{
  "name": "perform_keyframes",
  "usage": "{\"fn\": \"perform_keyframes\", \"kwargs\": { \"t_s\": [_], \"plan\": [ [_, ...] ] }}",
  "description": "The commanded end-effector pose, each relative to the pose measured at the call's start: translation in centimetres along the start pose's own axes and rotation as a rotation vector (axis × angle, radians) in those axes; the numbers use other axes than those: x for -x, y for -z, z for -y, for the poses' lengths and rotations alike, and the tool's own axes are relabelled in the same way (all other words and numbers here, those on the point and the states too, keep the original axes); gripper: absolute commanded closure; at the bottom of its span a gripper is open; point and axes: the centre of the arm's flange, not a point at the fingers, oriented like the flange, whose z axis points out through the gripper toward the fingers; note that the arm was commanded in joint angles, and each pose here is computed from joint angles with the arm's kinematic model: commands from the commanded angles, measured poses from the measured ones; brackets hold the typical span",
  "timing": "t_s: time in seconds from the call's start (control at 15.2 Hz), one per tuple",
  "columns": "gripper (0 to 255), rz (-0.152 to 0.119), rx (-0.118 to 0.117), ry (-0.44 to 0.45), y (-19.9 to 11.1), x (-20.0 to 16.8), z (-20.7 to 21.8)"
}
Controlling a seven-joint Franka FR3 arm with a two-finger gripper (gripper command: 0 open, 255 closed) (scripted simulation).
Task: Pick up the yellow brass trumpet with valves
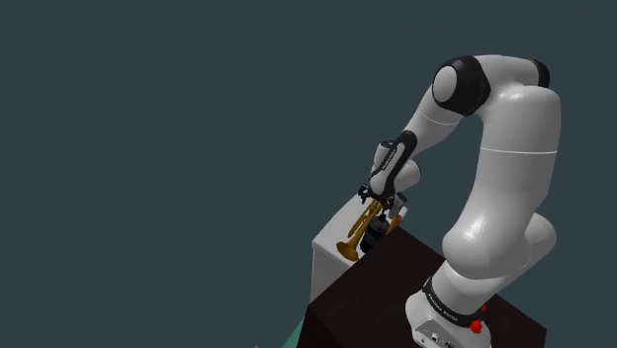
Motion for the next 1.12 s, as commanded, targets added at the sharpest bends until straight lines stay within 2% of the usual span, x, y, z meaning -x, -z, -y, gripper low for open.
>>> {"fn": "perform_keyframes", "kwargs": {
  "t_s": [0.0, 0.07, 0.66, 1.06],
  "plan": [
    [0, 0.0, 0.0, 0.0, -0.5, 0.1, -0.1],
    [255, 0.0, 0.0, 0.0, -0.5, 0.1, 0.0],
    [255, 0.0, 0.0, 0.0, -0.5, 0.1, -0.1],
    [255, 0.0, 0.0, 0.0, 2.7, -0.5, -0.2]
  ]
}}
